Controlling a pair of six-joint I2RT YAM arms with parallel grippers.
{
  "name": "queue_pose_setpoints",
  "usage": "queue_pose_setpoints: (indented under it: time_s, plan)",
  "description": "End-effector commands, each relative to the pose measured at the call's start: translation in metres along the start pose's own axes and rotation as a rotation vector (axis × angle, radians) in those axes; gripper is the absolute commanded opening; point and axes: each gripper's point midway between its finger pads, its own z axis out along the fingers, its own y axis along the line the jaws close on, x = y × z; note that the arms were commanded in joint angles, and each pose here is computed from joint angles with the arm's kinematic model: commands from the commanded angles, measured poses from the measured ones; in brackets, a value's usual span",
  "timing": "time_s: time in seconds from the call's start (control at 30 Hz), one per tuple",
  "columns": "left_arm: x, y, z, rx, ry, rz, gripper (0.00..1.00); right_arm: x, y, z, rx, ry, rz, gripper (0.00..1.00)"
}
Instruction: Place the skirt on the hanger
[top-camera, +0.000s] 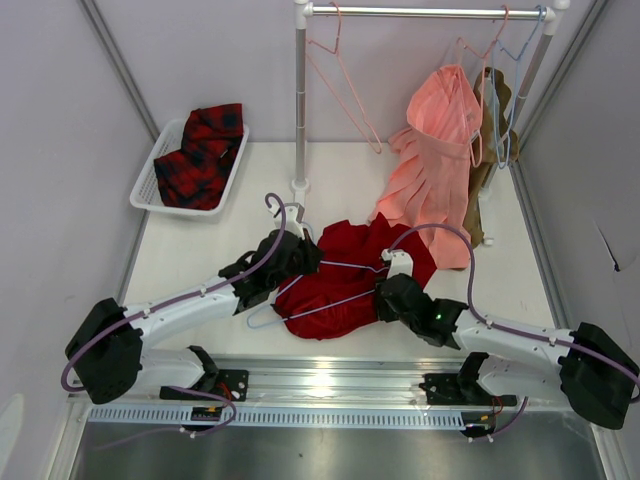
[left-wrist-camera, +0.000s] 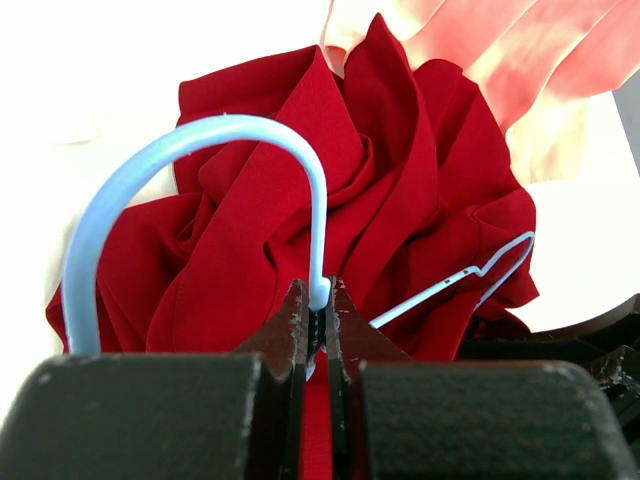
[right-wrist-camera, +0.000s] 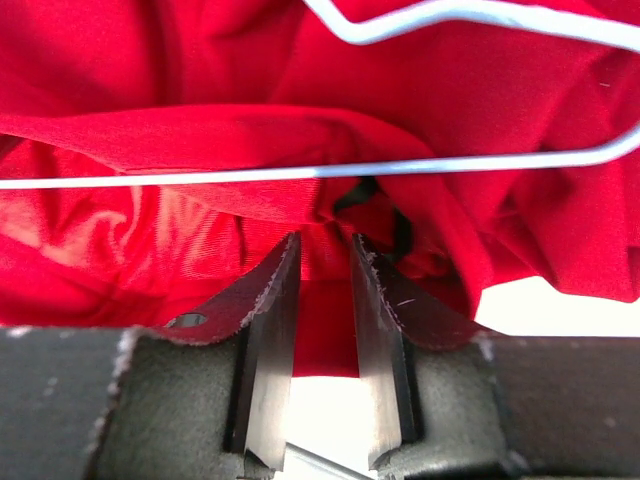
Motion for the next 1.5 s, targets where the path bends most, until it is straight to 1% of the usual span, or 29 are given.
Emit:
queue_pose_setpoints:
  time_s: [0.0, 0.33, 0.53, 0.63, 0.67, 0.7, 0.73, 0.77, 0.87, 0.97, 1.03, 1.1, 1.13, 1.17, 1.33, 1.47]
  plan:
    - [-0.019, -0.012, 0.0, 0.016, -0.045, 0.001, 0.0, -0.015, -0.005, 0.0, 0.028, -0.075, 0.003, 0.33]
    - [-0.02, -0.013, 0.0, 0.02, -0.045, 0.002, 0.0, -0.006, -0.006, 0.008, 0.019, -0.081, 0.001, 0.32]
    - [-0.02, -0.013, -0.001, 0.021, -0.044, 0.004, 0.0, -0.009, -0.001, 0.018, 0.024, -0.084, -0.013, 0.26]
    - [-0.02, -0.013, -0.001, 0.02, -0.043, 0.004, 0.0, -0.006, -0.005, 0.02, 0.043, -0.078, -0.009, 0.2]
    - [-0.019, -0.013, -0.001, 0.02, -0.042, 0.007, 0.0, -0.007, -0.006, 0.02, 0.045, -0.081, -0.007, 0.15]
    - [-0.02, -0.013, -0.001, 0.02, -0.043, 0.007, 0.0, -0.009, -0.006, 0.018, 0.043, -0.088, 0.0, 0.13]
    - [-0.022, -0.013, -0.001, 0.02, -0.045, 0.009, 0.0, -0.01, -0.007, 0.017, 0.044, -0.088, 0.003, 0.08]
    - [-0.02, -0.012, -0.001, 0.016, -0.039, 0.017, 0.0, -0.012, -0.007, 0.016, 0.044, -0.089, 0.005, 0.05]
    - [-0.027, -0.015, -0.003, 0.017, -0.049, 0.027, 0.0, -0.022, -0.005, 0.005, 0.032, -0.097, 0.015, 0.0]
    - [-0.03, -0.014, -0.005, 0.018, -0.059, 0.026, 0.0, -0.033, -0.005, -0.008, -0.013, -0.108, 0.064, 0.0]
    - [-0.035, -0.015, -0.006, 0.019, -0.064, 0.019, 0.0, -0.039, -0.011, -0.011, -0.02, -0.113, 0.109, 0.0]
    - [-0.036, -0.014, -0.007, 0.021, -0.066, 0.015, 0.0, -0.036, -0.011, -0.015, -0.057, -0.093, 0.135, 0.0]
    - [-0.036, -0.013, -0.007, 0.021, -0.068, 0.015, 0.0, -0.042, -0.015, -0.017, -0.061, -0.106, 0.16, 0.0]
    - [-0.038, -0.014, -0.008, 0.024, -0.07, 0.012, 0.0, -0.038, -0.015, -0.019, -0.082, -0.087, 0.166, 0.0]
    - [-0.041, -0.012, -0.009, 0.036, -0.081, 0.001, 0.0, -0.04, -0.026, -0.022, -0.1, -0.074, 0.223, 0.0]
    - [-0.042, -0.007, -0.007, 0.03, -0.082, -0.001, 0.0, -0.036, -0.026, -0.027, -0.147, -0.051, 0.251, 0.0]
